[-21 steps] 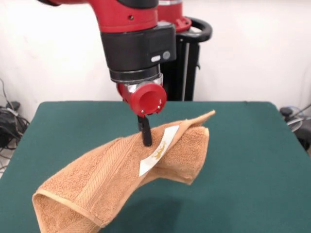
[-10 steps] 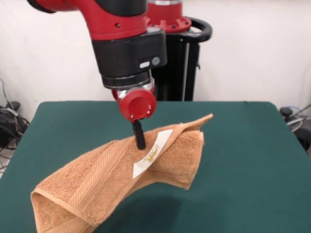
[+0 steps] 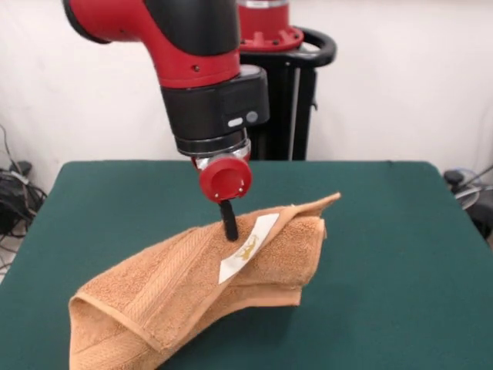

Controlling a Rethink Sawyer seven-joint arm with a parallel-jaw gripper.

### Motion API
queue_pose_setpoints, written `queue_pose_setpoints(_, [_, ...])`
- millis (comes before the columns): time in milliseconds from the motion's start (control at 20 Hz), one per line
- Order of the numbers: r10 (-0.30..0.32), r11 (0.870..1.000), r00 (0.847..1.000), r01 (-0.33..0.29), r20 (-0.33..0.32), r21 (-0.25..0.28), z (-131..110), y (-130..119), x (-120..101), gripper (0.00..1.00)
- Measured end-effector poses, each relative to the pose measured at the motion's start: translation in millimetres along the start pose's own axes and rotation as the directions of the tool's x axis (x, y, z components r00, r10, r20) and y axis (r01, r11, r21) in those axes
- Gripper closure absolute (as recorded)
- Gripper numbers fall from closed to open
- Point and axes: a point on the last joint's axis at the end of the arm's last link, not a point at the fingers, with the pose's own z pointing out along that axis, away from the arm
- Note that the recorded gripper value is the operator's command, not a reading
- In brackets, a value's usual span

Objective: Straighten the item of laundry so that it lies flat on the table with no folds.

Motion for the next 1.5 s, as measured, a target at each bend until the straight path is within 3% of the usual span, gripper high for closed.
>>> queue_pose_setpoints(300, [0.015, 0.999, 0.997, -0.011, 0.081, -0.043, 21.9, -17.0, 28.1, 1.00])
queue_pose_setpoints(350, [0.021, 0.998, 0.995, -0.016, 0.100, -0.054, 27.7, -20.7, 43.7, 1.00])
queue_pose_setpoints(550, [0.032, 0.998, 0.993, -0.027, 0.110, -0.053, 35.3, -31.5, 73.3, 1.00])
queue_pose_setpoints(750, [0.053, 0.998, 0.994, -0.051, 0.092, -0.032, 41.4, -49.4, 83.7, 1.00])
queue_pose_setpoints(1250, [0.169, 0.985, 0.983, -0.170, 0.066, 0.011, 37.9, -101.1, 45.9, 1.00])
queue_pose_setpoints(1500, [0.205, 0.979, 0.977, -0.205, 0.065, -0.007, 43.5, -122.1, 18.0, 1.00])
